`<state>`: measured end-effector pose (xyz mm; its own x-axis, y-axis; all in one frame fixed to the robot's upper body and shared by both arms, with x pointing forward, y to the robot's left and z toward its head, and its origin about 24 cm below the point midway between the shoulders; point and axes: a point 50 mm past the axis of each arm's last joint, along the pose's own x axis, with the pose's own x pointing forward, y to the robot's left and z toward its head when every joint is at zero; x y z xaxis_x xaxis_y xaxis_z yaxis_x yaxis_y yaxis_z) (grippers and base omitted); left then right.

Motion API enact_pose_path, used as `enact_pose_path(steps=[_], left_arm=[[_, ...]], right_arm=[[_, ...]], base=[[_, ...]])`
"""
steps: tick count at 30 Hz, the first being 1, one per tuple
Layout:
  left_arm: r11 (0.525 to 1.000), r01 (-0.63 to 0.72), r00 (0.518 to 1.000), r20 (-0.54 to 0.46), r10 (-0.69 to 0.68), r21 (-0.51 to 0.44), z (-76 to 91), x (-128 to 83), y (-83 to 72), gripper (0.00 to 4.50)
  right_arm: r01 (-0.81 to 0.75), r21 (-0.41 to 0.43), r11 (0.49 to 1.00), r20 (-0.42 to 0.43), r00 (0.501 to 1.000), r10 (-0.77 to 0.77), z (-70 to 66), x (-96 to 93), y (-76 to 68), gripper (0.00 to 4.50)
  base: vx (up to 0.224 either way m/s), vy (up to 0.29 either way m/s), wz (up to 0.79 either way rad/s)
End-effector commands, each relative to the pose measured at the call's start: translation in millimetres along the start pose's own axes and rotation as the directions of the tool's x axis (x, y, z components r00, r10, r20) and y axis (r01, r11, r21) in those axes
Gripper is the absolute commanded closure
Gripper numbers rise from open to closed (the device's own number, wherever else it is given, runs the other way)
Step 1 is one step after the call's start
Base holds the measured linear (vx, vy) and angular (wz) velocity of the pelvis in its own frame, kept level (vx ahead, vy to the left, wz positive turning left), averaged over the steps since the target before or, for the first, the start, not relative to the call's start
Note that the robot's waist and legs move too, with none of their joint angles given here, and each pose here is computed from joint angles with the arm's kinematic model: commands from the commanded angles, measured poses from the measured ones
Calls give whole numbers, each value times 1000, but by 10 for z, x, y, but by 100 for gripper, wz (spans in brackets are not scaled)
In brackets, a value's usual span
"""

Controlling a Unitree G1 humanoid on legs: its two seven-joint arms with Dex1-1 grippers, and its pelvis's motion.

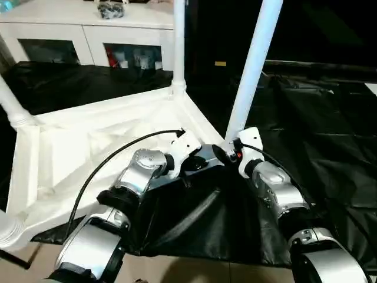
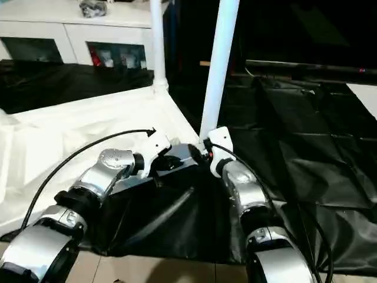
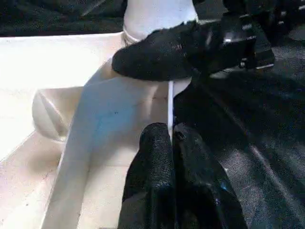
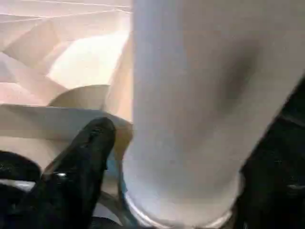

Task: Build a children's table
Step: Rotate leg to tighten

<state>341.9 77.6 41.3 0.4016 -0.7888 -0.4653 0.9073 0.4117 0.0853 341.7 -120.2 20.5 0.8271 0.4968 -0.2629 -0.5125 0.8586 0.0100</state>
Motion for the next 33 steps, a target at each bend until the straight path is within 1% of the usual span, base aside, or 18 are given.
enact_pose_path(steps=[1, 5, 8, 10, 11, 12, 13, 14, 15, 17, 18, 21, 23, 25, 29, 30, 31, 33], left_arm=[[997, 56, 996, 62, -59, 51, 166, 102, -101, 450], [974, 213, 975, 50, -218, 81, 39, -113, -109, 450], [965, 246, 967, 44, -251, 86, 9, -169, -109, 450], [957, 275, 959, 39, -280, 92, -19, -238, -93, 450], [957, 275, 959, 39, -280, 92, -19, -238, -93, 450], [946, 311, 949, 29, -315, 92, -47, -304, -77, 450], [941, 325, 944, 23, -328, 92, -58, -327, -72, 450], [941, 325, 944, 23, -328, 92, -58, -327, -72, 450], [933, 349, 936, 19, -351, 84, -67, -365, -68, 450], [923, 376, 926, 13, -378, 80, -76, -404, -67, 450], [920, 383, 923, 11, -385, 79, -79, -414, -67, 450], [902, 428, 904, -3, -428, 65, -99, -485, -63, 450], [896, 440, 898, -11, -440, 61, -108, -510, -57, 450], [891, 451, 892, -20, -451, 57, -120, -533, -48, 450], [884, 466, 885, -28, -465, 44, -135, -568, -41, 450], [884, 466, 885, -28, -465, 43, -136, -572, -39, 450], [884, 466, 885, -28, -465, 43, -136, -572, -39, 450], [887, 461, 888, -23, -460, 42, -136, -570, -40, 450]], right_arm=[[-178, -1, 984, -55, 983, 178, -121, 67, 319, 30], [-307, -75, 949, -60, 951, 303, -129, -76, 181, 30], [-360, -87, 929, -72, 932, 355, -141, -131, 149, 30], [-456, -103, 884, -92, 889, 448, -160, -227, 122, 30], [-456, -103, 884, -92, 889, 448, -160, -227, 122, 30], [-565, -113, 817, -125, 824, 553, -181, -347, 113, 30], [-595, -112, 796, -136, 802, 581, -187, -388, 107, 30], [-595, -112, 796, -136, 802, 581, -187, -388, 107, 30], [-635, -101, 766, -150, 771, 619, -190, -446, 94, 30], [-665, -88, 741, -159, 744, 649, -188, -490, 80, 30], [-672, -85, 736, -160, 738, 655, -187, -499, 77, 44], [-720, -52, 692, -174, 689, 704, -179, -569, 55, 55], [-735, -46, 677, -180, 673, 718, -173, -588, 52, 81], [-744, -40, 667, -182, 662, 727, -163, -598, 52, 89], [-760, -30, 649, -195, 641, 742, -158, -613, 63, 133], [-763, -27, 646, -195, 638, 745, -157, -616, 67, 133], [-763, -27, 646, -195, 638, 745, -157, -616, 67, 152], [-766, -21, 643, -195, 633, 749, -162, -622, 78, 167]], base=[[0, 0, 0], [14, -3, 0], [62, -15, 1], [51, -13, -1], [0, 0, 0], [0, 0, 0], [0, 0, 0], [0, 0, 0], [0, 0, 0], [0, 0, 0], [0, 0, 0], [0, 0, 0], [0, 0, 0], [0, 0, 0], [0, 0, 0], [0, 0, 0], [0, 0, 0], [0, 0, 0]])
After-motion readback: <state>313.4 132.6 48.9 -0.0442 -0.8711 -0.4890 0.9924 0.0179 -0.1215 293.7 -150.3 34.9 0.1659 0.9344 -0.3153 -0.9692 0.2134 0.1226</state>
